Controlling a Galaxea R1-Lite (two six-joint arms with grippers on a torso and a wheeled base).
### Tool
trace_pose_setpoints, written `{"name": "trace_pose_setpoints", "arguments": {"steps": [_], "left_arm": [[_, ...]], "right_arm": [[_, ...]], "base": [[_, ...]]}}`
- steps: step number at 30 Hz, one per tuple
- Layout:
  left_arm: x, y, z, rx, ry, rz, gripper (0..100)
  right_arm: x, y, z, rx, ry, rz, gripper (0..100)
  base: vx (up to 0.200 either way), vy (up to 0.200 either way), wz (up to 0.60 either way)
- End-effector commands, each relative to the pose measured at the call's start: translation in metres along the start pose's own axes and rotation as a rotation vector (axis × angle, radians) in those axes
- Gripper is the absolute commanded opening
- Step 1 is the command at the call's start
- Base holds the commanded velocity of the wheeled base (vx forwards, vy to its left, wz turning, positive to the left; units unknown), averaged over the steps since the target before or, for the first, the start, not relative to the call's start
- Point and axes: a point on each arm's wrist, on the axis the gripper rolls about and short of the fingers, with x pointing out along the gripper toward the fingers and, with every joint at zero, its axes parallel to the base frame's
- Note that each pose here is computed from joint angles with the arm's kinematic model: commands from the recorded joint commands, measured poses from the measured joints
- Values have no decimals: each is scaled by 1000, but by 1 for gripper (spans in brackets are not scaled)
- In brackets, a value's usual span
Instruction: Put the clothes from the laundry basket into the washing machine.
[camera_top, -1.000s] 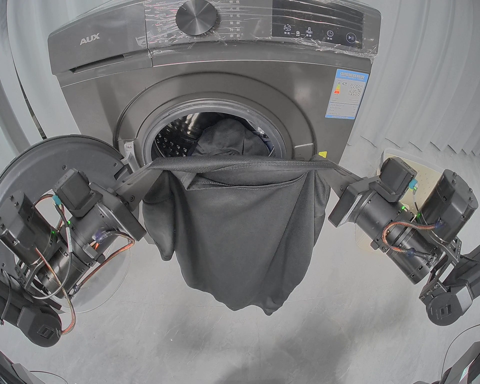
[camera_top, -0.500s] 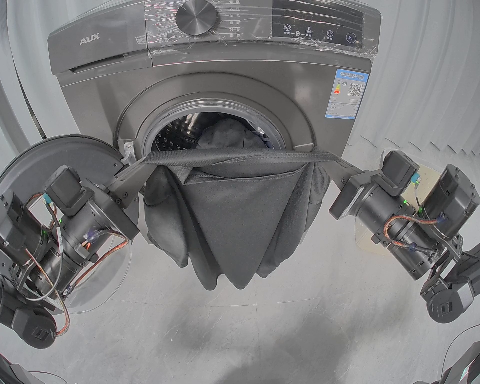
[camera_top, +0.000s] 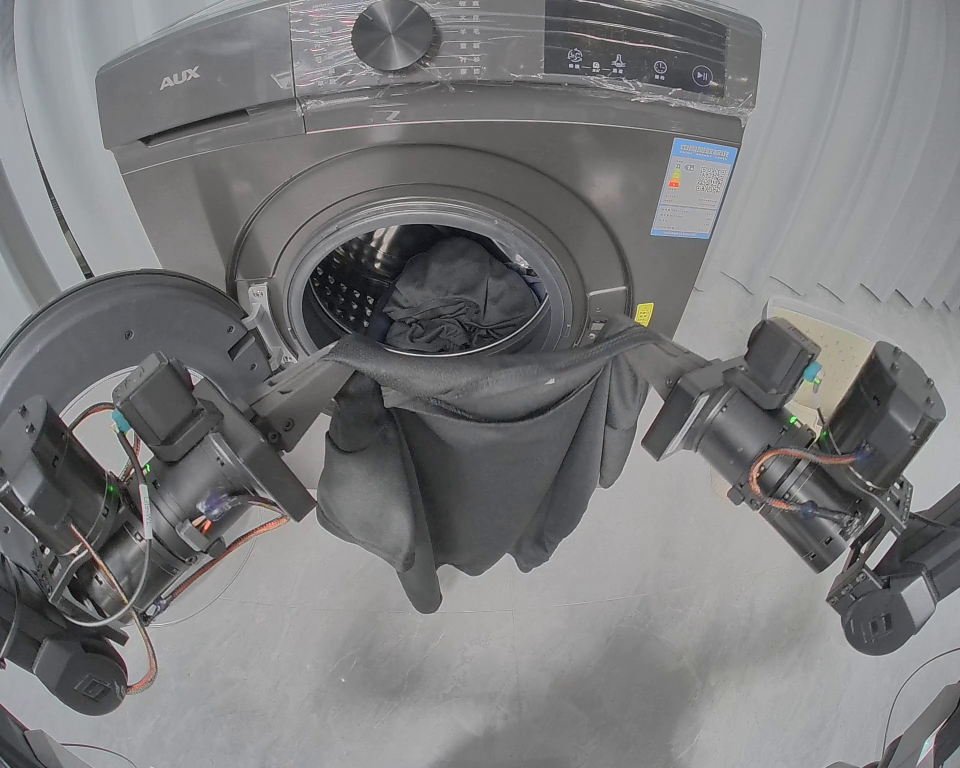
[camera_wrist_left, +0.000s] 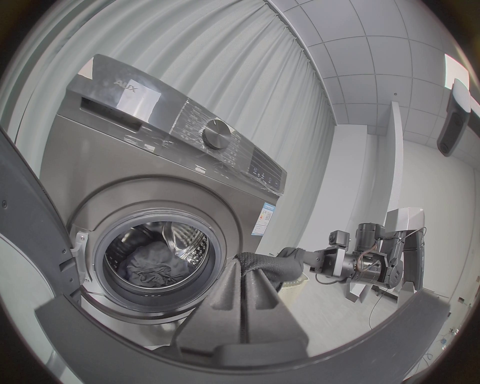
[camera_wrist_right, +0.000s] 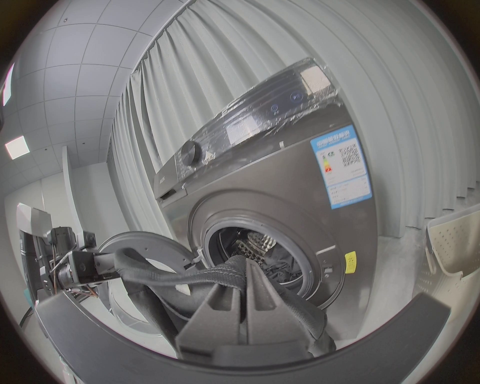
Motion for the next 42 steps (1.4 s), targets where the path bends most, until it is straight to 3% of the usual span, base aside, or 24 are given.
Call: {"name": "trace_pose_setpoints", "arguments": {"steps": [1, 8, 9, 14, 19, 32, 42], "left_arm": [[8, -2, -4, 5, 4, -18, 0], [15, 2, -12, 5, 16, -3, 0], [15, 2, -10, 6, 10, -4, 0], [18, 1, -4, 11, -19, -2, 0], [19, 1, -3, 11, -22, -4, 0], [20, 0, 1, 15, -40, -7, 0], [20, -1, 7, 18, -63, -14, 0]], "right_arm": [[5, 5, -26, -1, 81, 15, 0], [10, 20, -68, 1, 202, 58, 0], [10, 20, -74, 1, 220, 59, 100], [6, 25, -107, -11, 326, 71, 100], [4, 18, -138, -26, 418, 52, 100], [16, 20, -173, -36, 454, 66, 100], [49, 19, -186, -31, 385, 61, 100]], "base": [[0, 0, 0], [0, 0, 0], [0, 0, 0], [0, 0, 0], [0, 0, 0], [0, 0, 0], [0, 0, 0]]}}
